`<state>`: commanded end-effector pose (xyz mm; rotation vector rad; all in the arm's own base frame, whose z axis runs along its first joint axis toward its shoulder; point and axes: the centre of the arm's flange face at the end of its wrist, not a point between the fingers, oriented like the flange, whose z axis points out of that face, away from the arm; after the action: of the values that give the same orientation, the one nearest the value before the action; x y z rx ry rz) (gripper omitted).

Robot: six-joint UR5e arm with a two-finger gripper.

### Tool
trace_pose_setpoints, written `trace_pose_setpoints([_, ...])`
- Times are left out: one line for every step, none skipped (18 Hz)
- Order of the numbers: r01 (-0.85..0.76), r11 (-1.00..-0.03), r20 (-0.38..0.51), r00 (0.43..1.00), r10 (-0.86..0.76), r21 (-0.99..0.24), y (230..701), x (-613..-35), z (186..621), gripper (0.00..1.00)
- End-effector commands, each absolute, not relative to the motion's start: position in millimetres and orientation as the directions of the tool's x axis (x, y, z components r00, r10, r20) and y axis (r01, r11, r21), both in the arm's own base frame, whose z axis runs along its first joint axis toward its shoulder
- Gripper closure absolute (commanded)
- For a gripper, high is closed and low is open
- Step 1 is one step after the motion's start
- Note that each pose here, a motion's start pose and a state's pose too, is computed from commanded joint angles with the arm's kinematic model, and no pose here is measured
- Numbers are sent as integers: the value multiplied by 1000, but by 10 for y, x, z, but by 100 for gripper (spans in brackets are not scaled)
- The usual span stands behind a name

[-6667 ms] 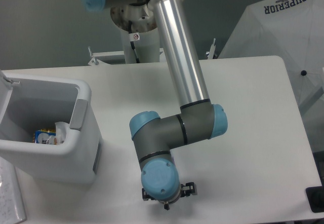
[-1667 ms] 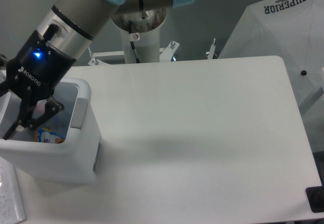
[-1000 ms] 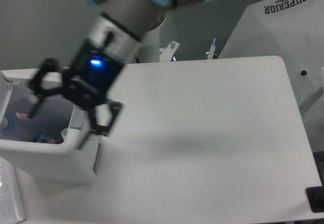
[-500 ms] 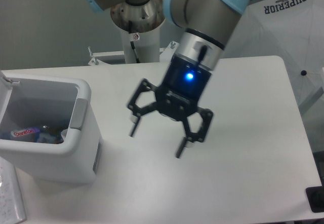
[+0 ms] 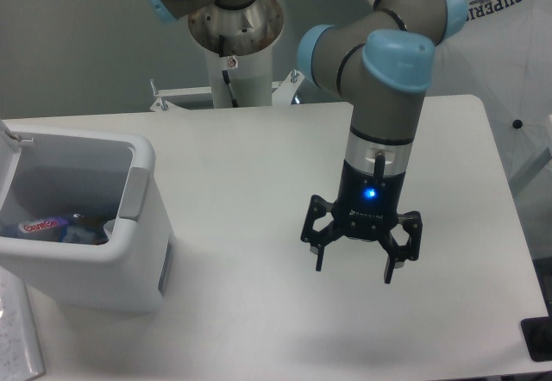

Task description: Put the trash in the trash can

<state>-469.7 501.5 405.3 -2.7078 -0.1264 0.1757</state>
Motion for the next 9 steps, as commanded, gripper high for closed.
trace_pose_setpoints([30,-930,-100,993,71,-366,5017,-4707,4076,0])
trace_pose_setpoints([2,-946,-86,996,32,-323,5028,-4738,4101,0])
trace_pose_setpoints([-22,-956,-70,998,-2,-291,5036,-4769,4116,0])
trace_pose_setpoints([-47,-961,-60,998,-32,-274,5046,-4789,4138,0])
trace_pose_setpoints([-74,-964,-53,997,-62,-254,5042,-4799,4138,0])
trace_pose_setpoints([-108,-969,-59,994,-97,-224,5018,-4804,4138,0])
trace_pose_setpoints([-143,-970,-66,989,-132,-195,4992,-4808,4119,0])
trace_pose_setpoints([-173,-970,-79,984,-162,-172,4995,-4797,4114,0])
trace_pose_setpoints([-188,-971,-83,981,-177,-150,5020,-4762,4084,0])
